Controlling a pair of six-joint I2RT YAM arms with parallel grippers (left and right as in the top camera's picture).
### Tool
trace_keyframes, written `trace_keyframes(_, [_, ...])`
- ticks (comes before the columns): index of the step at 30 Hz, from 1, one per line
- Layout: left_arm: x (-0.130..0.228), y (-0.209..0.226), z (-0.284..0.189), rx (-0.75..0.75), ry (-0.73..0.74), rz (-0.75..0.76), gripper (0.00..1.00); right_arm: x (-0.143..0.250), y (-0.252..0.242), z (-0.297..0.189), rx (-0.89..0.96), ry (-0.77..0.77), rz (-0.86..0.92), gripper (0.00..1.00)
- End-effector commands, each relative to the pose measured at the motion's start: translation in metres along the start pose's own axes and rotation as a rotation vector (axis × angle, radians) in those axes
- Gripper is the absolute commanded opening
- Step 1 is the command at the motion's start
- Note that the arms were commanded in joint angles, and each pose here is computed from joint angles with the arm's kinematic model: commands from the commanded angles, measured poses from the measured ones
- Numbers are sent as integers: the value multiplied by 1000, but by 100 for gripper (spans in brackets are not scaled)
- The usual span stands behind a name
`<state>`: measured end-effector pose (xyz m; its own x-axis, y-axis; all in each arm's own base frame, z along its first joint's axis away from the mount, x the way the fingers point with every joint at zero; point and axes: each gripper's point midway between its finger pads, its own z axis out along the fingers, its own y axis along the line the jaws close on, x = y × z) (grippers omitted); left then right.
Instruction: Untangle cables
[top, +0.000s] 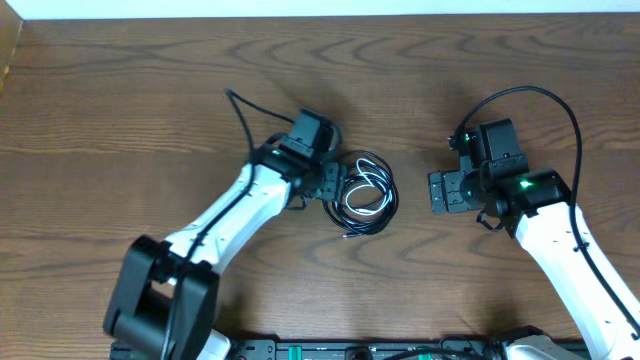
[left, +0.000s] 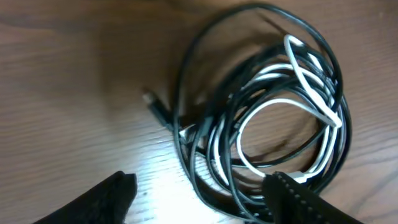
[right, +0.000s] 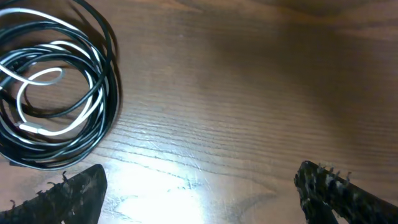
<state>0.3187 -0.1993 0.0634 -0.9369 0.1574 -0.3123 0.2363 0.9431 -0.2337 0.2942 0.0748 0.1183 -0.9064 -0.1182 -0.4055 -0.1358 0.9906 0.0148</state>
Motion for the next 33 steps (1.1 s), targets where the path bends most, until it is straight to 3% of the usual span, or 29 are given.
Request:
trace_keyframes(1, [0, -10, 15, 5, 22, 42, 63, -5, -2, -5, 17, -16, 12, 94])
trace_keyframes(9, [6, -10, 39, -4, 56, 50, 62, -4, -2, -5, 17, -12, 12, 94])
trace_keyframes(14, [-1, 8, 39, -109, 16, 54, 62, -3, -2, -5, 17, -9, 12, 94])
trace_keyframes(22, [20, 17, 49, -125, 61, 50, 61, -3, -2, -5, 18, -9, 12, 94])
trace_keyframes(28, [27, 2, 53, -92, 76, 71, 38, -3, -2, -5, 18, -8, 12, 94])
trace_keyframes(33, [34, -1, 59, -95, 98, 83, 29, -2, -2, -5, 18, -3, 12, 94])
